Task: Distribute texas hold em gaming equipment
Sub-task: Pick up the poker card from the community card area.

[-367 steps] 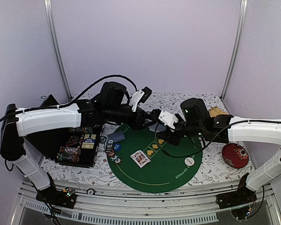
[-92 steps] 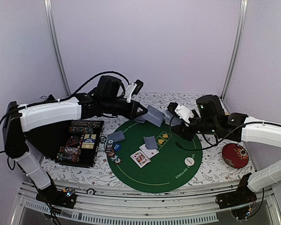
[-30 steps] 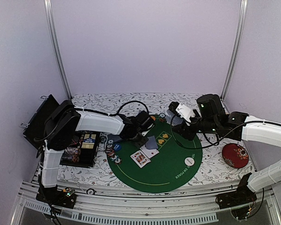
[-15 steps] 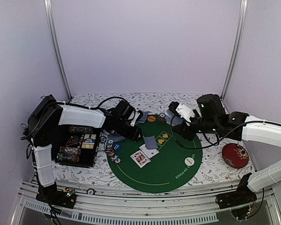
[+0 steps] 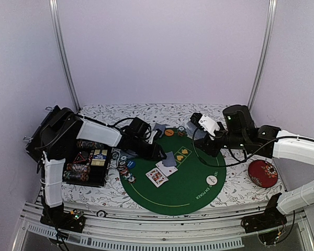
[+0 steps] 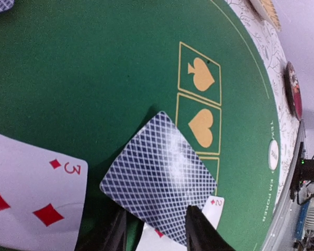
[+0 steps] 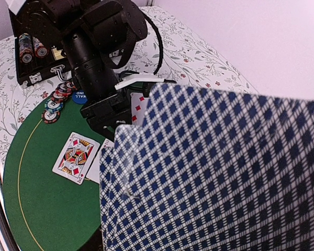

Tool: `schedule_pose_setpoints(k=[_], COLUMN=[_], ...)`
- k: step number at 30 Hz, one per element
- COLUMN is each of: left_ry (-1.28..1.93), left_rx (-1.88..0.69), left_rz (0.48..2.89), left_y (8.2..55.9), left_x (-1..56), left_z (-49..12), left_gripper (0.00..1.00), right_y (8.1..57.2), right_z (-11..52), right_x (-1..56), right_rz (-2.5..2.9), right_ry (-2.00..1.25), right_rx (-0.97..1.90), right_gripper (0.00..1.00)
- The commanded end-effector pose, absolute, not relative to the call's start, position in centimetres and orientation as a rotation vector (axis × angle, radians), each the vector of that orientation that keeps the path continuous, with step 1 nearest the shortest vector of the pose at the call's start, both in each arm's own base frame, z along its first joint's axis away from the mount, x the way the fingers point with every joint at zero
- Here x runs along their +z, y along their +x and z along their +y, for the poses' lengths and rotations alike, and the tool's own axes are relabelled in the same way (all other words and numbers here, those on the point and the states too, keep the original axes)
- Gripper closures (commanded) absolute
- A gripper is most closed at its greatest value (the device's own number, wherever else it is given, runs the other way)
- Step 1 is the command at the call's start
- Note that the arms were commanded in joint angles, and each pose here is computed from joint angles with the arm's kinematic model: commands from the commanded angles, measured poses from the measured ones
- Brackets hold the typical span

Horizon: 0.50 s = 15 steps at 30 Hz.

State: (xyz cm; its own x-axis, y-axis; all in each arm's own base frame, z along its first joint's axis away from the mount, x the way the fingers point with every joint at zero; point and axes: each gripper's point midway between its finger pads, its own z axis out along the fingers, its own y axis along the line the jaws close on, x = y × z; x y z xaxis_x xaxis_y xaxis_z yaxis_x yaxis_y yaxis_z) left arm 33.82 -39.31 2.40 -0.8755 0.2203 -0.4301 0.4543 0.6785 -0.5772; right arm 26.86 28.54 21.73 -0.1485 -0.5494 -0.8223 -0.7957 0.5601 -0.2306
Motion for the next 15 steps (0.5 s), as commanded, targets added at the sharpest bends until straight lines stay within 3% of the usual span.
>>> schedule_pose_setpoints(k=[1, 5, 9, 15], left_ry=[0.505, 0.485, 0.477, 0.471], left_rx=[-1.065, -1.064, -1.138, -1.225], left_rz=[2.557, 2.530, 2.529, 2.441], left_y=[34.6, 35.5, 35.2, 35.4], left_x=[2.3, 2.3, 2.2, 4.6], left_z=[-40.2, -40.6, -41.4, -42.6], left_gripper=[0.61, 0.75, 0.97, 1.00], right_y=[26.7, 26.6, 26.6, 26.5], right_z=[28.4, 28.4, 28.4, 28.3], right_x=[22.7, 22.6, 22.7, 22.6], right_rz=[1.799, 1.799, 1.798, 1.800], right_ry=[-1.078, -1.080, -1.081, -1.085], right_rx=[0.342, 0.343, 0.343, 0.342], right_gripper=[0.56, 0.56, 0.56, 0.56])
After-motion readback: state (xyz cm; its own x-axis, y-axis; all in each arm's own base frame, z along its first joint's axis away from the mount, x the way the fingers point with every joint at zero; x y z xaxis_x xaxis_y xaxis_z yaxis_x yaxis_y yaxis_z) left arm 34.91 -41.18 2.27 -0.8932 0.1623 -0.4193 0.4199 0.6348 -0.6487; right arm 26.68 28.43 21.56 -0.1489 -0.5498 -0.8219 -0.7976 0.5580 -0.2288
